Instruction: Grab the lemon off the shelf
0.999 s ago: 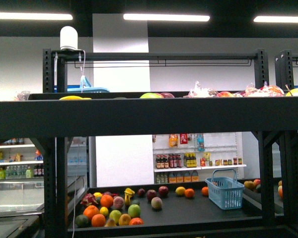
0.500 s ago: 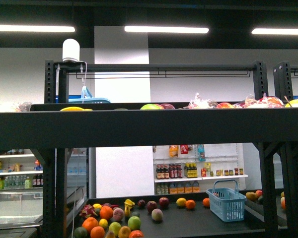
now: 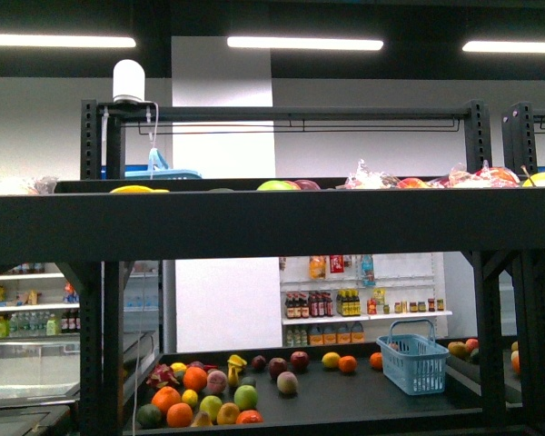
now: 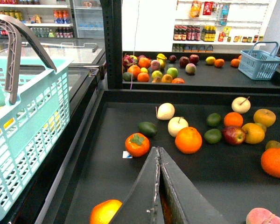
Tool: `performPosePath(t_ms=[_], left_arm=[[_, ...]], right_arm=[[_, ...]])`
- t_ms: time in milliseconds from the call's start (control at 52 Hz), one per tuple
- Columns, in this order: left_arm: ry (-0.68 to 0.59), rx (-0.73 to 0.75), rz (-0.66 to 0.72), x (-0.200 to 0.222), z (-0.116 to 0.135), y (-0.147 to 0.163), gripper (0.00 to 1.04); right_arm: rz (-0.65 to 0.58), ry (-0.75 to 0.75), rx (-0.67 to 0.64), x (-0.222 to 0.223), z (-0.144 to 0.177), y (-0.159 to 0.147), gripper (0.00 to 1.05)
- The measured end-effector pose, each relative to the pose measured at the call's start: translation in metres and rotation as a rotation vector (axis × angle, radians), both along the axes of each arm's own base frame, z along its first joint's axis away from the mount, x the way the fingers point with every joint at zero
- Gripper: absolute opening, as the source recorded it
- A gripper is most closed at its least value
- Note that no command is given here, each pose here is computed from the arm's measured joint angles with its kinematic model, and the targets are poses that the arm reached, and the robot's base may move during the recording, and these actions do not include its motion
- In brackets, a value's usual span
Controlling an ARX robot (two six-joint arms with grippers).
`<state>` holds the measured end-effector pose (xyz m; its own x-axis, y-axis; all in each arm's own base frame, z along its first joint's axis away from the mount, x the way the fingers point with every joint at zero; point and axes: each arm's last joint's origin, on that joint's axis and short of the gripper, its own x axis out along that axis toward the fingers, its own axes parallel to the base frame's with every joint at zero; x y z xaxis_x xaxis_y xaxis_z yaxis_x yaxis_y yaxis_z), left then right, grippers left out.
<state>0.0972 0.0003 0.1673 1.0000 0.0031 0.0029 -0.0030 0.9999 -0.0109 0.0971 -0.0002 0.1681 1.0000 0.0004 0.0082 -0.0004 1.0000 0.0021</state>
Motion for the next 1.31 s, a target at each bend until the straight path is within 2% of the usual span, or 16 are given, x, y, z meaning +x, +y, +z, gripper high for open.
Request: performPosePath(t_ms=[77, 192, 288, 346, 423, 1307], left_arm=[[0.000, 0.000, 0.000, 0.0000, 0.0000, 0.0000, 0.25], [0.000, 0.000, 0.000, 0.0000, 0.0000, 0.0000, 0.55], [0.000, 0.000, 0.000, 0.0000, 0.0000, 0.0000, 0.71], [0.000, 0.000, 0.000, 0.0000, 0.0000, 0.0000, 0.85], [0.000, 0.000, 0.000, 0.0000, 0.0000, 0.0000, 0.97], [0.000, 0.002, 0.000, 0.0000, 0.0000, 0.0000, 0.97]], right_arm=[[0.000, 0.000, 0.000, 0.0000, 0.0000, 0.0000, 0.97], [0.000, 0.000, 0.000, 0.0000, 0.0000, 0.0000, 0.97], [0.000, 0.000, 0.000, 0.0000, 0.0000, 0.0000, 0.97], [0.000, 0.000, 0.000, 0.0000, 0.0000, 0.0000, 0.97], [0.000, 0.000, 0.000, 0.0000, 0.0000, 0.0000, 0.97], [0.000, 0.000, 0.000, 0.0000, 0.0000, 0.0000, 0.97]])
